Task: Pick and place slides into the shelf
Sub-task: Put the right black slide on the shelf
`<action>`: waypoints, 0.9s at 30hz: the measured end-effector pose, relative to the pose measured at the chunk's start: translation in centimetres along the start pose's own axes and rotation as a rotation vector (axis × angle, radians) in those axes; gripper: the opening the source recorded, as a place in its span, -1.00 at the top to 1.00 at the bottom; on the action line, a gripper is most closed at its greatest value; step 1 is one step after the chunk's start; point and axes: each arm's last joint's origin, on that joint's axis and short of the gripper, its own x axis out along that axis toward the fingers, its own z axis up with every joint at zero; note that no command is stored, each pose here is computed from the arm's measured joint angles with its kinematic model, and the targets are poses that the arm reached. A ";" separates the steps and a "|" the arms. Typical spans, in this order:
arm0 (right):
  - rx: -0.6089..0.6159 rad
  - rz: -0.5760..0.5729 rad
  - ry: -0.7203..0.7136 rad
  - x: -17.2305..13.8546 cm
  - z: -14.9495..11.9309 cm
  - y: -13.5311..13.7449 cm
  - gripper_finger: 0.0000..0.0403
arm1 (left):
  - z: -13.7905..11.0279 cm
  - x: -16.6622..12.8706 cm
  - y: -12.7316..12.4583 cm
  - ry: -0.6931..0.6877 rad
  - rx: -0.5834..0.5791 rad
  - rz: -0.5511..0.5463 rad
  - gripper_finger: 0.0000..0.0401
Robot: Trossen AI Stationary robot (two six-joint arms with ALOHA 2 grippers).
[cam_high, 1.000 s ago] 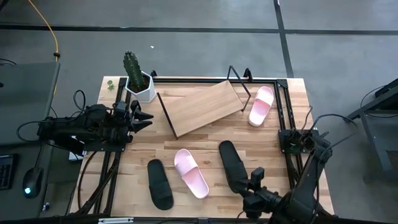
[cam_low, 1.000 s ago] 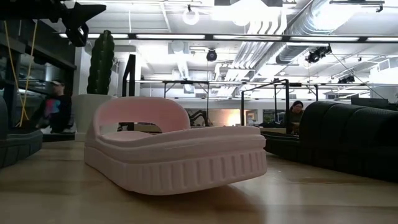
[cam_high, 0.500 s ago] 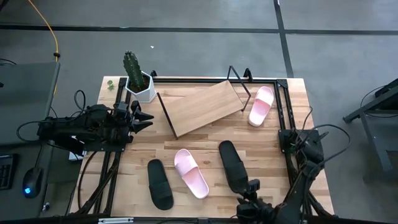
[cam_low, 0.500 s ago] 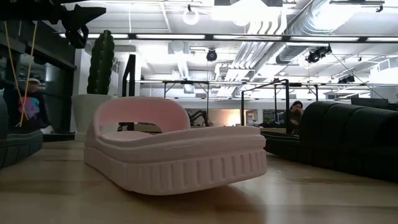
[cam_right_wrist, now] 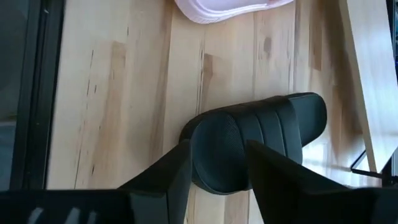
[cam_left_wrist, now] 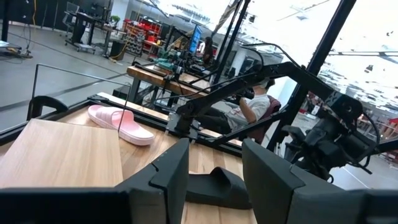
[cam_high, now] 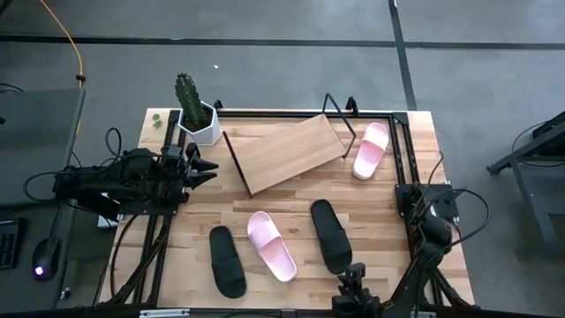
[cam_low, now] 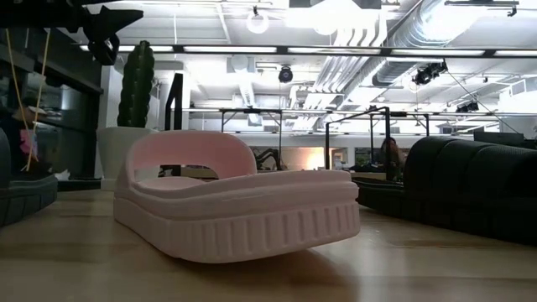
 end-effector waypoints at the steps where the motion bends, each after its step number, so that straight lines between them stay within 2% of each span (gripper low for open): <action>1: -0.003 -0.003 0.003 0.2 0.0 0.2 0.23 | 0.0 0.0 0.0 0.000 0.000 0.000 0.33; 7: -0.023 -0.037 0.001 1.1 -0.1 1.0 -0.02 | 0.0 0.0 0.0 -0.001 0.001 0.002 0.33; 12: -0.067 -0.096 -0.038 1.9 -0.1 1.6 -0.14 | 0.0 0.0 0.0 -0.001 0.003 0.003 0.33; 23: -0.155 -0.212 -0.060 4.5 -0.7 2.8 -0.17 | 0.0 0.0 0.0 -0.002 0.003 0.003 0.33; 27: -0.175 -0.266 0.028 7.0 -2.5 3.0 -0.17 | 0.0 0.0 0.0 -0.001 0.003 0.003 0.33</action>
